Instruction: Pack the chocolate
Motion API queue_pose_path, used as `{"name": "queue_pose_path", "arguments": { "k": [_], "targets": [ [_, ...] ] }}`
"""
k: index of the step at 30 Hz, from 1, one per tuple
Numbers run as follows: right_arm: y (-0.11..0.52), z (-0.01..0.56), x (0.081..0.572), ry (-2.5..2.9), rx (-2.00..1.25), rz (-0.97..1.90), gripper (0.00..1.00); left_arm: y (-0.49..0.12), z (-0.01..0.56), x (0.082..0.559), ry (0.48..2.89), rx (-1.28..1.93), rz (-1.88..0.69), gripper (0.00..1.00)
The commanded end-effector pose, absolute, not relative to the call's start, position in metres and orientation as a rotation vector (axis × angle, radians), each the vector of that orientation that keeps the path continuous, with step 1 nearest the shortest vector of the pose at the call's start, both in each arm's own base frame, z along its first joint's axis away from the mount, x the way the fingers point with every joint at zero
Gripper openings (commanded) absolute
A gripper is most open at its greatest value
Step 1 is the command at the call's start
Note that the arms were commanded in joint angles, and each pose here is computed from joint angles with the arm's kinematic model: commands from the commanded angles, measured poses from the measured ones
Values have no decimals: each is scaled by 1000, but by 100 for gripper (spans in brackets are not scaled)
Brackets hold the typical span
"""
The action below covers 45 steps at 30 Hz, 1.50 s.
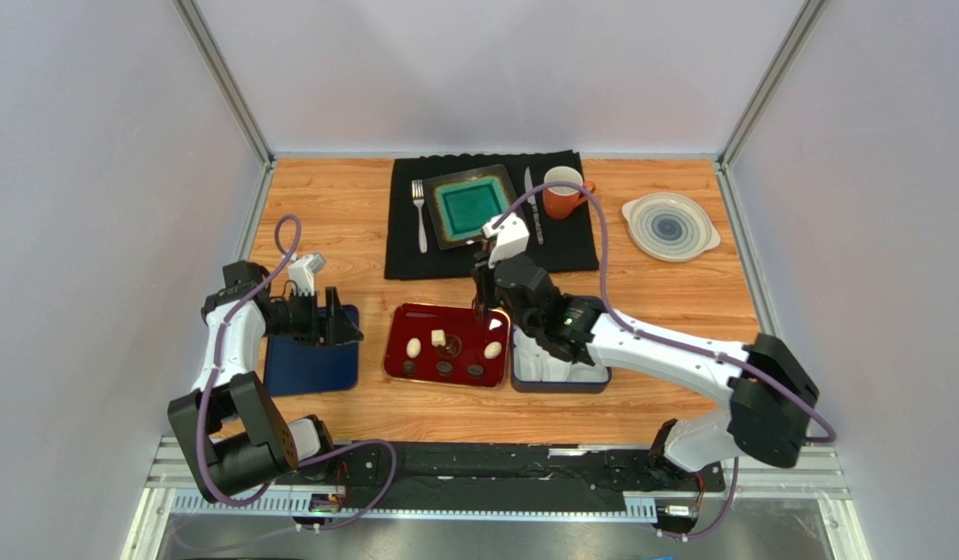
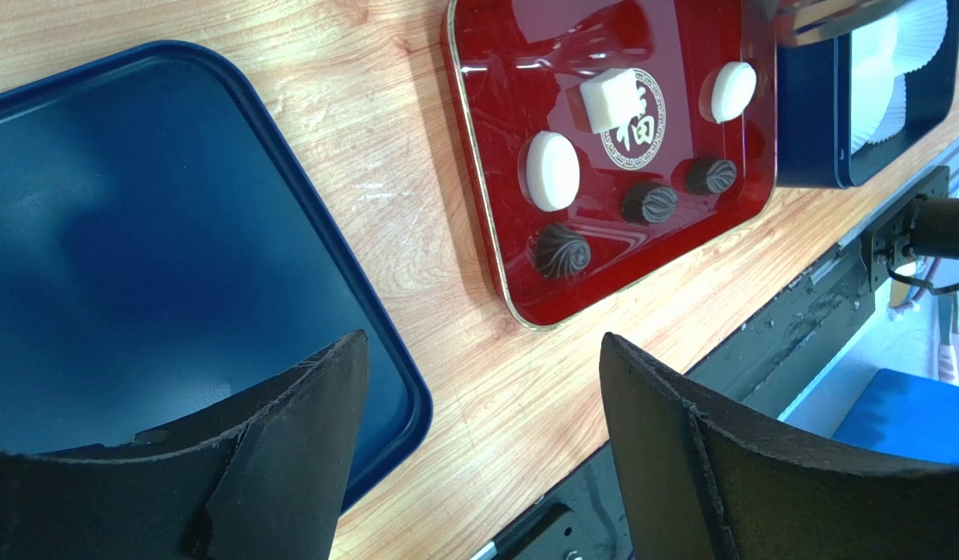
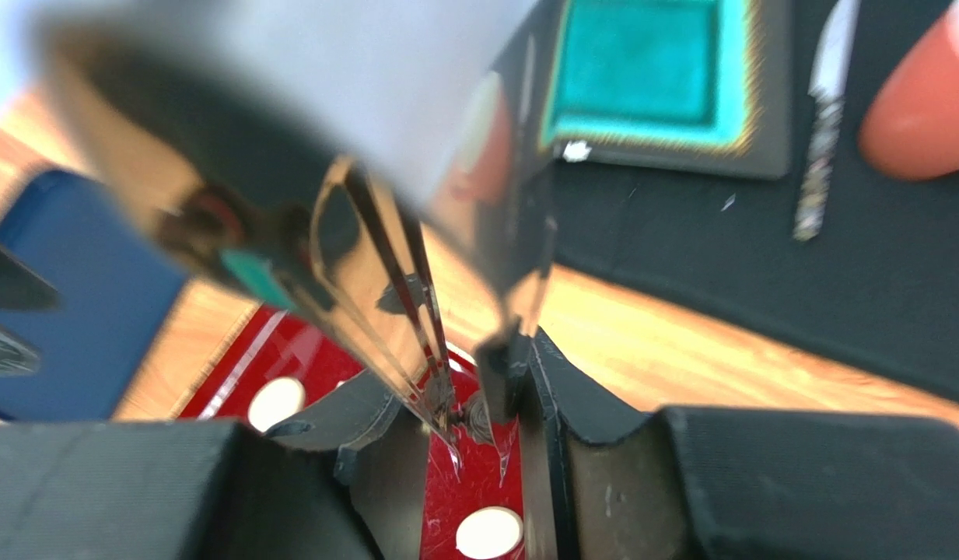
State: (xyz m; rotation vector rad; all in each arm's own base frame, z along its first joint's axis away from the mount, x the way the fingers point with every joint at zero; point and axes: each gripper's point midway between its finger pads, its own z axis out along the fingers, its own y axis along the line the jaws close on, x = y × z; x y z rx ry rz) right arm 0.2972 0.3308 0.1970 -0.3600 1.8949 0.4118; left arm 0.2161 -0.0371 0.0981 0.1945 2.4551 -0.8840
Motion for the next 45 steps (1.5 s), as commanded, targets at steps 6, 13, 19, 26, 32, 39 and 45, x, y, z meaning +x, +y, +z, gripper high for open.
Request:
{"name": "queue_pose_path", "arguments": {
  "k": [6,13,19,26,32,39,45],
  "targets": [
    [221,254,301,1797,-131,307,23,-35,114,225,2391,259,-852,81],
    [155,242,291,1814,-53,184,24,-35,114,225,2391,254,-858,81],
    [126,223,293,1846,-6,105,24,-35,117,225,2388,255,-855,81],
    [113,202,297,1892,27,74,24,-35,117,225,2388,262,-852,81],
    [115,201,299,1892,30,89,25,-35,117,226,2388,256,-855,81],
    [119,202,304,1890,29,96,29,-35,116,225,2391,256,-855,81],
    [118,203,308,1887,34,95,37,-35,117,225,2390,258,-854,81]
  ]
}}
